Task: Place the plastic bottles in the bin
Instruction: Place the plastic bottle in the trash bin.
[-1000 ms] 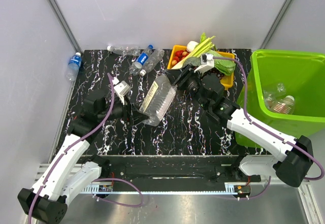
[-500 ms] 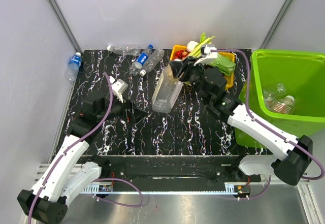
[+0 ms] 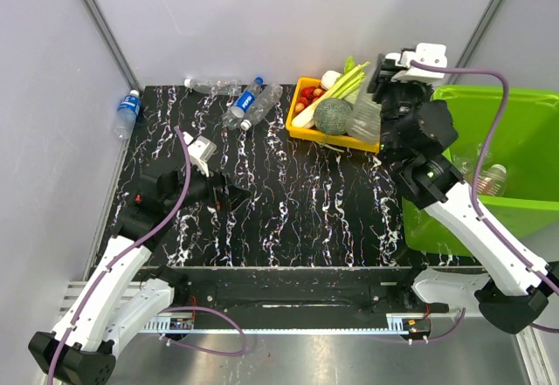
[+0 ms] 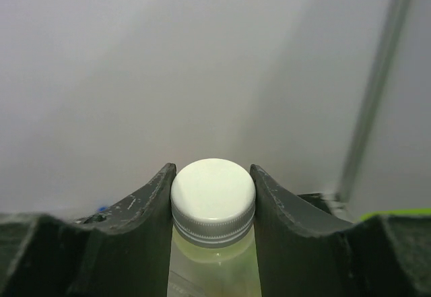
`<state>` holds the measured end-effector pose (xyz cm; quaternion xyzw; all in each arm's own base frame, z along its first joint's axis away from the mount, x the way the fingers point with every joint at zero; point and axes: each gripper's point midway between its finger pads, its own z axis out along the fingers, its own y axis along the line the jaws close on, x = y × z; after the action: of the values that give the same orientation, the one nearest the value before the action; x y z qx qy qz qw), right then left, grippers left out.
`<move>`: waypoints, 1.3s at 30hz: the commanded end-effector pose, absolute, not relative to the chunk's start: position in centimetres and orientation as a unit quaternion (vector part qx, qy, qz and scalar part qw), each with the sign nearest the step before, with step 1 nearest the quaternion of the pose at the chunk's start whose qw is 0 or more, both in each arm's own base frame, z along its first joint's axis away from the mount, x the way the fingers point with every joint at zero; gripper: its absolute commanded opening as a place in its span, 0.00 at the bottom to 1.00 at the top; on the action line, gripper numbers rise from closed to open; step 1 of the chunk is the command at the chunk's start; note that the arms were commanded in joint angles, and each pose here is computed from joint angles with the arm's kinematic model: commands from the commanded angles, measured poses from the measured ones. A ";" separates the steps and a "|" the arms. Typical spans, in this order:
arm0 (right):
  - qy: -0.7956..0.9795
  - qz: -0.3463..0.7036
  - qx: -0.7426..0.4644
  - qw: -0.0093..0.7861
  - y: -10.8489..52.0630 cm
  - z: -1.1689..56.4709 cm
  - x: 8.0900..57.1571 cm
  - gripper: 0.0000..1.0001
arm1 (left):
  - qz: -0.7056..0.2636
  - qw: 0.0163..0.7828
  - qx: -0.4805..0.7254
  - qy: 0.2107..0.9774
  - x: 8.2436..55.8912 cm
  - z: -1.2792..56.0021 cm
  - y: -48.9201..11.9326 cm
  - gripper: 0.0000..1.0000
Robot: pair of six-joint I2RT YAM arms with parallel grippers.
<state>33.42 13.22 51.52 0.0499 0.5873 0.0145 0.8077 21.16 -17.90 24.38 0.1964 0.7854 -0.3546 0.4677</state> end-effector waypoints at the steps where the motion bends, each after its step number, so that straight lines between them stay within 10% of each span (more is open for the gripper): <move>1: 0.569 -0.149 0.106 0.802 4.8 54.7 30.5 0.04 | -0.348 0.491 0.192 0.776 21.8 25.7 -17.7 0.99; 16: 0.574 -0.365 0.105 0.726 -5.1 53.0 26.3 0.07 | -0.339 0.486 0.181 0.785 22.1 25.2 -17.4 0.99; 30: 0.533 -0.123 0.062 0.835 2.0 59.1 31.1 0.00 | -0.330 0.491 0.174 0.787 22.3 25.1 -17.0 0.99; 39: 0.481 -0.223 0.067 0.845 -0.7 65.8 28.9 0.00 | -0.330 0.491 0.176 0.786 22.3 25.2 -17.1 0.99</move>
<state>31.81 1.53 60.87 0.0559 0.5325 -0.1714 0.8270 21.77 -17.15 23.64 0.1784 0.7997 -0.3312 0.4679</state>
